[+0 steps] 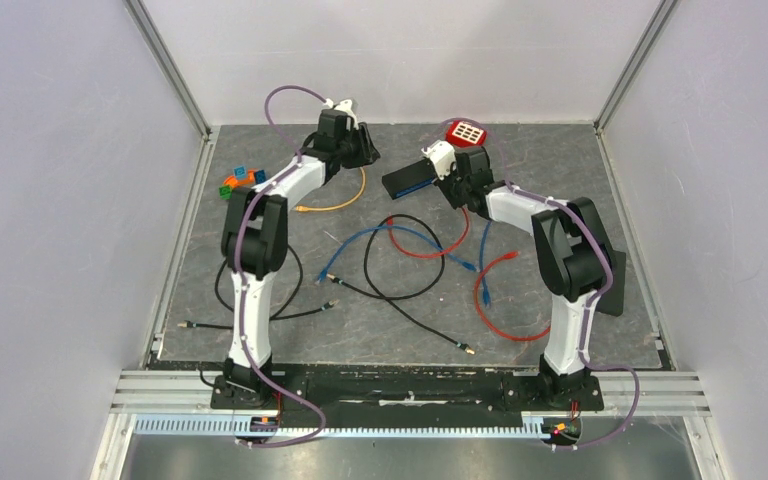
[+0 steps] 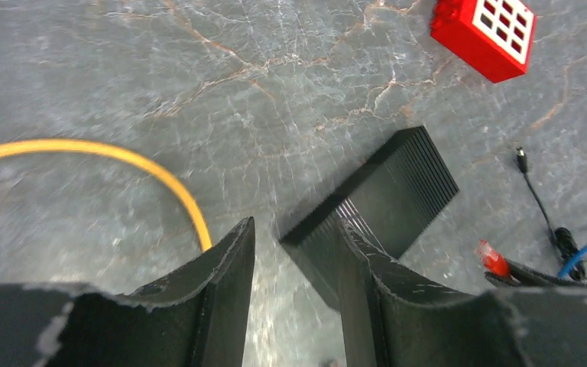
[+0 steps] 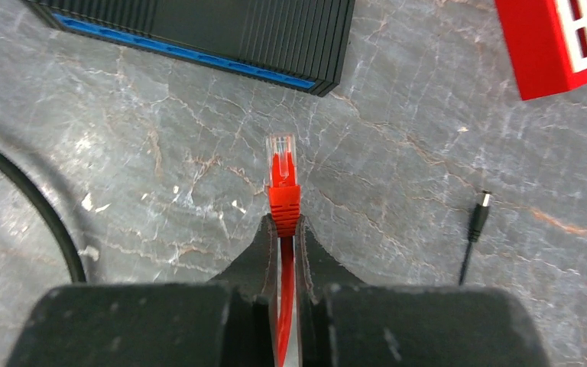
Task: Insert the plug into the switch port
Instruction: Insert the connector into the switch port.
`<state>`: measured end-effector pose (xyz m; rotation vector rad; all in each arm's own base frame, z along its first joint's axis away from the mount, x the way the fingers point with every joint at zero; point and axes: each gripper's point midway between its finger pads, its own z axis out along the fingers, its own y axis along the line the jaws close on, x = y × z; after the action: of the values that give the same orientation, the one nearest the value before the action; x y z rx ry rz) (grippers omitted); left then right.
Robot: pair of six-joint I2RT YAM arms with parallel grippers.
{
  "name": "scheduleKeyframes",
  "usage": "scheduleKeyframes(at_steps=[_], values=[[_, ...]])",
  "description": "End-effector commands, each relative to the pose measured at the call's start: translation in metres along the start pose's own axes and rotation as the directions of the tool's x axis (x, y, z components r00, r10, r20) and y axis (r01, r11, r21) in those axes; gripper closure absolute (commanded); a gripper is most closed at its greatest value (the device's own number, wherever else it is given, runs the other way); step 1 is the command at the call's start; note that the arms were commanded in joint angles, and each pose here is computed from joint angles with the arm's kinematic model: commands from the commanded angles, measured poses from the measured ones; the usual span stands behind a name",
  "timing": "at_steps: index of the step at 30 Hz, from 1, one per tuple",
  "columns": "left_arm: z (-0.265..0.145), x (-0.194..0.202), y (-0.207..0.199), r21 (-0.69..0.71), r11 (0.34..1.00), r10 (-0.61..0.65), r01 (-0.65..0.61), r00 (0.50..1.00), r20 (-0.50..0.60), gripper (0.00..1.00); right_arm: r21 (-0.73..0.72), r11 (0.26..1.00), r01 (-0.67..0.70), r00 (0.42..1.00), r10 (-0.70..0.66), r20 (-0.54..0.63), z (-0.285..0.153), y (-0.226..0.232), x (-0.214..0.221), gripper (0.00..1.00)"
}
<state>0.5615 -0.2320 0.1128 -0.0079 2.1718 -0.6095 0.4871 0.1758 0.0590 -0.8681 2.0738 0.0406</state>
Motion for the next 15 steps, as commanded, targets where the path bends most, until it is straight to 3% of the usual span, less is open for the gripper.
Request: scheduleKeyframes(at_steps=[1, 12, 15], values=[[0.028, -0.006, -0.018, 0.072, 0.997, 0.029, -0.028, 1.0, -0.009, 0.52, -0.002, 0.998, -0.07, 0.997, 0.07, -0.021, 0.016, 0.002, -0.006, 1.0], [0.042, 0.049, -0.021, 0.143, 0.989, -0.009, 0.027, 0.992, -0.126, 0.55, -0.031, 0.996, -0.082, 0.996, 0.08, -0.048, 0.032, 0.038, -0.001, 1.0], [0.039, 0.061, -0.024, 0.156, 0.987, -0.015, 0.04, 0.987, -0.158, 0.57, -0.033, 0.997, -0.075, 0.997, 0.075, -0.005, 0.034, 0.044, -0.012, 1.0]])
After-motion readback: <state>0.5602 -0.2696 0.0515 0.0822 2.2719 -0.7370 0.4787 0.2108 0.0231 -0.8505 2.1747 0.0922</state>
